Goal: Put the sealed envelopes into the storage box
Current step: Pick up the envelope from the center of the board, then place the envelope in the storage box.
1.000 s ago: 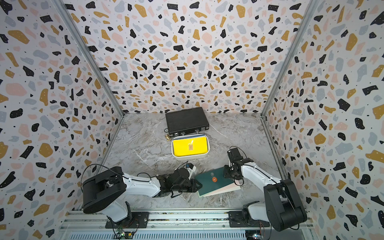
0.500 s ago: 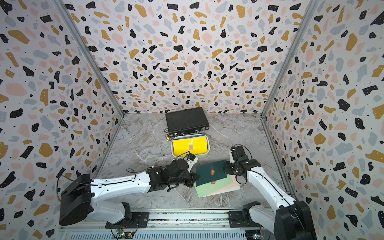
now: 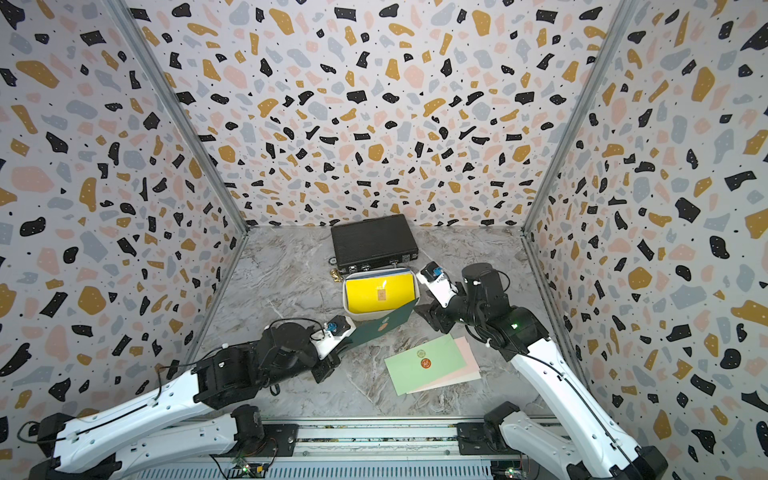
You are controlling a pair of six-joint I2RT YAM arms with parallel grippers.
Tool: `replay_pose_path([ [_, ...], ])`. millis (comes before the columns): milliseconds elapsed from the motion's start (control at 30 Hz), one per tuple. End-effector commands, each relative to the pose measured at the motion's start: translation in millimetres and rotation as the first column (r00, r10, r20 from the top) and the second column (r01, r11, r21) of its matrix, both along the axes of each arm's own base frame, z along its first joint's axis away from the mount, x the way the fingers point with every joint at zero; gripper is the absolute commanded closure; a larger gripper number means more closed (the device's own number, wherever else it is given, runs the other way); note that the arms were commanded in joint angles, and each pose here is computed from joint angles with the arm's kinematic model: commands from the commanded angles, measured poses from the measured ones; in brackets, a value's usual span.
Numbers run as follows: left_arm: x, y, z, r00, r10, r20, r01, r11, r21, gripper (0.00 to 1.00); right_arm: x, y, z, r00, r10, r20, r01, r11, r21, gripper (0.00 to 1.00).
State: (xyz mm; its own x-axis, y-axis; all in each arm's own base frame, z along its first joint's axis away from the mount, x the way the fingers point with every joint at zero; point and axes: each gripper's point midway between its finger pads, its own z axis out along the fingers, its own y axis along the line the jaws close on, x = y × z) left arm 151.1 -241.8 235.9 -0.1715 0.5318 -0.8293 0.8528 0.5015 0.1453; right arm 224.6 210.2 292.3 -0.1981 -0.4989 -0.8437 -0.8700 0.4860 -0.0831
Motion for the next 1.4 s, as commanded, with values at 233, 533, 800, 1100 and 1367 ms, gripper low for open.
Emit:
replay_pose_path([
  [233, -18, 18, -16, 0.989, -0.132, 0.072, 0.126, 0.988, 0.090, 1.00, -68, 56, -32, 0.791, 0.612, -0.019, -0.590, 0.754, -0.290, 0.32],
  [533, -18, 21, -18, 0.991, -0.113, 0.071, 0.108, 0.991, 0.076, 1.00, -70, 85, -57, 0.750, 0.654, -0.097, -0.650, 0.704, -0.287, 0.47],
  [800, -18, 23, -19, 0.994, -0.095, 0.055, 0.091, 0.994, 0.060, 1.00, -64, 101, -52, 0.745, 0.662, -0.084, -0.657, 0.706, -0.265, 1.00],
  [1100, 21, 89, -13, 0.928, 0.359, 0.103, -0.362, 0.932, 0.012, 0.00, 1, 76, -40, 0.812, 0.583, 0.026, -0.479, 0.692, -0.540, 1.00],
  [1367, 17, 96, -7, 0.921, 0.381, 0.088, -0.375, 0.924, -0.079, 0.01, 67, 73, -50, 0.830, 0.557, -0.022, -0.412, 0.586, -0.698, 1.00],
])
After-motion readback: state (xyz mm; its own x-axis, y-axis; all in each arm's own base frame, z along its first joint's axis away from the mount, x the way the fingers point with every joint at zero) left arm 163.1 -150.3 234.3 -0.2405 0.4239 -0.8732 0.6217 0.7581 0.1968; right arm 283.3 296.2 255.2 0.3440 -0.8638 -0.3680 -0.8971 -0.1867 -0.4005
